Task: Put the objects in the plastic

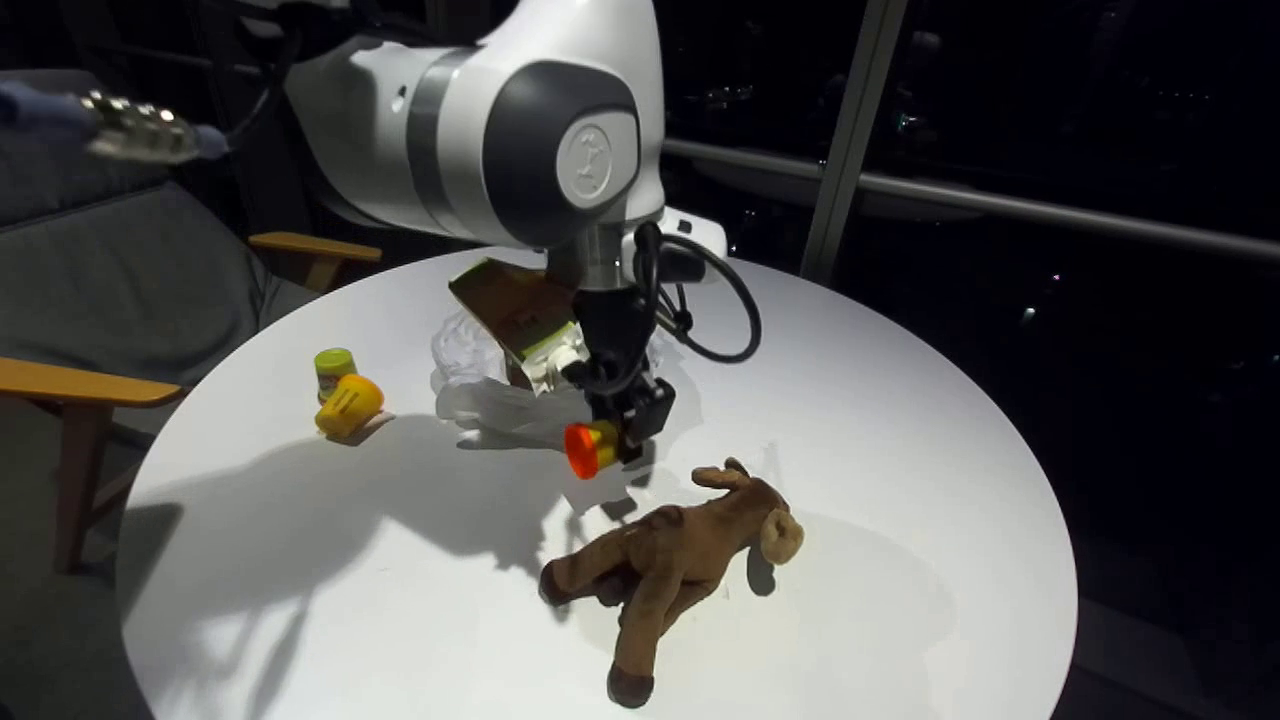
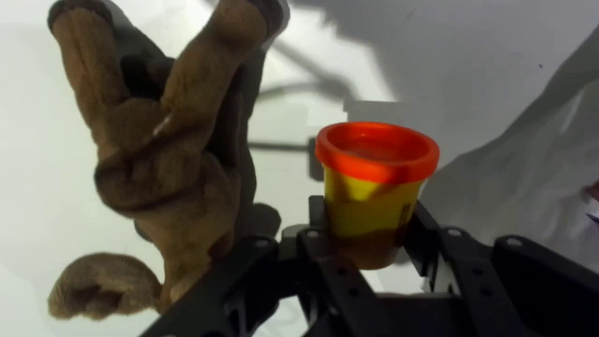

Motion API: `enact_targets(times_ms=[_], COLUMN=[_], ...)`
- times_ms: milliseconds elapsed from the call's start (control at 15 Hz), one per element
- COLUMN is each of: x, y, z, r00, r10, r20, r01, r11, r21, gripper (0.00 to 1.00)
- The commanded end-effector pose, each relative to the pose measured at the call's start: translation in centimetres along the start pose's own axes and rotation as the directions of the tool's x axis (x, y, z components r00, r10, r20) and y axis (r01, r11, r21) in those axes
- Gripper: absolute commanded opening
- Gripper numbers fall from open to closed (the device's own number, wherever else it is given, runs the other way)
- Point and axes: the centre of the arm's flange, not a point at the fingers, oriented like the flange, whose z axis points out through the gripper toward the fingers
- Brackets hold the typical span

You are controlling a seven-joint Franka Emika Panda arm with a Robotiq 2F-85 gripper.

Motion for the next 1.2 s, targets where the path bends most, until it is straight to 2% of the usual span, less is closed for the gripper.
enact_targets(times_ms=[0,200,333,400,600,867,1133], x=[-0.6,-0.1,0.7,1.3,3.3,5.8,6.8], y=[-4.5,-10.4,-14.4,-16.1,-18.0,-19.2,-21.0], z=[-8.0,-12.3,-13.0,-12.2,-9.3,-4.0,-0.8], r00=[0.988,0.948,0.919,0.911,0.889,0.885,0.893], r10=[-0.048,-0.140,-0.181,-0.179,-0.178,-0.203,-0.222], r20=[-0.148,-0.286,-0.351,-0.372,-0.421,-0.420,-0.392], r01=[0.050,0.153,0.210,0.215,0.228,0.241,0.258], r11=[0.999,0.988,0.977,0.975,0.971,0.970,0.965], r21=[0.008,0.023,0.047,0.055,0.072,0.040,0.041], gripper=[0.17,0.17,0.17,0.17,0.17,0.17,0.17])
